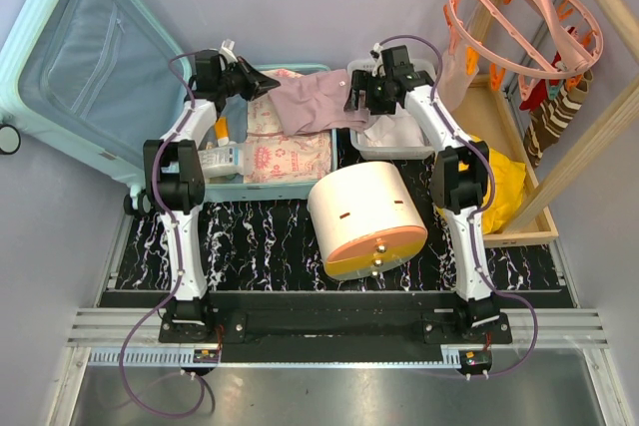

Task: Open, take out, and arrange the luggage
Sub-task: Place the clothes in the bin.

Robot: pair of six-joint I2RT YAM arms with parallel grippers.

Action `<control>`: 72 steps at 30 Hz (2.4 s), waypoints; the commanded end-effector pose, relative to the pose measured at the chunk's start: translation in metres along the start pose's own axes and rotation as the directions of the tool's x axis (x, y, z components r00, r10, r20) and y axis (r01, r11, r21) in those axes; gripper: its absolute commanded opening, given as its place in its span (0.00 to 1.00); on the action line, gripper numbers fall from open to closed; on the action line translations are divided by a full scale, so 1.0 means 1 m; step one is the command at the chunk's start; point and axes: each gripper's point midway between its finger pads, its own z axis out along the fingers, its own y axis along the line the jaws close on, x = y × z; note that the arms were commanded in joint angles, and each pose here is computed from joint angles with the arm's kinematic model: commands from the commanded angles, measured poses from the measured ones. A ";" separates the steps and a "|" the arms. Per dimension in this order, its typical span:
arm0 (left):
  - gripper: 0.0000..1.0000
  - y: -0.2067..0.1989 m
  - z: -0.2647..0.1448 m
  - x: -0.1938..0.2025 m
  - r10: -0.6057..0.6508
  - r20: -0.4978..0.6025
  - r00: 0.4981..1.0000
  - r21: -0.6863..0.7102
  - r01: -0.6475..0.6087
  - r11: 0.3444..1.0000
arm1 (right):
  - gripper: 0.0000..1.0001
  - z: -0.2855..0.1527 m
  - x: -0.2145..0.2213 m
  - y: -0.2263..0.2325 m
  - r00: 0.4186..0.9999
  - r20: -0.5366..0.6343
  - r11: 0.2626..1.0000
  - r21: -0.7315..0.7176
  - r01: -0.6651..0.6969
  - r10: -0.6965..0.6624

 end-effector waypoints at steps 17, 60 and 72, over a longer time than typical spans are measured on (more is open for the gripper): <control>0.00 -0.013 -0.007 -0.005 0.023 0.009 1.000 0.061 -0.024 0.998 | 0.79 0.019 -0.032 0.007 0.993 0.048 0.971 -0.221 -0.093 0.106; 0.00 -0.101 0.079 0.044 0.057 0.018 0.998 0.239 -0.060 0.969 | 0.00 -0.092 -0.083 -0.091 0.964 0.213 0.911 0.409 0.062 -0.161; 0.00 -0.094 0.115 0.056 0.010 0.046 0.999 0.245 -0.021 0.969 | 0.00 -0.103 -0.076 -0.136 0.970 0.175 0.856 0.514 0.057 -0.170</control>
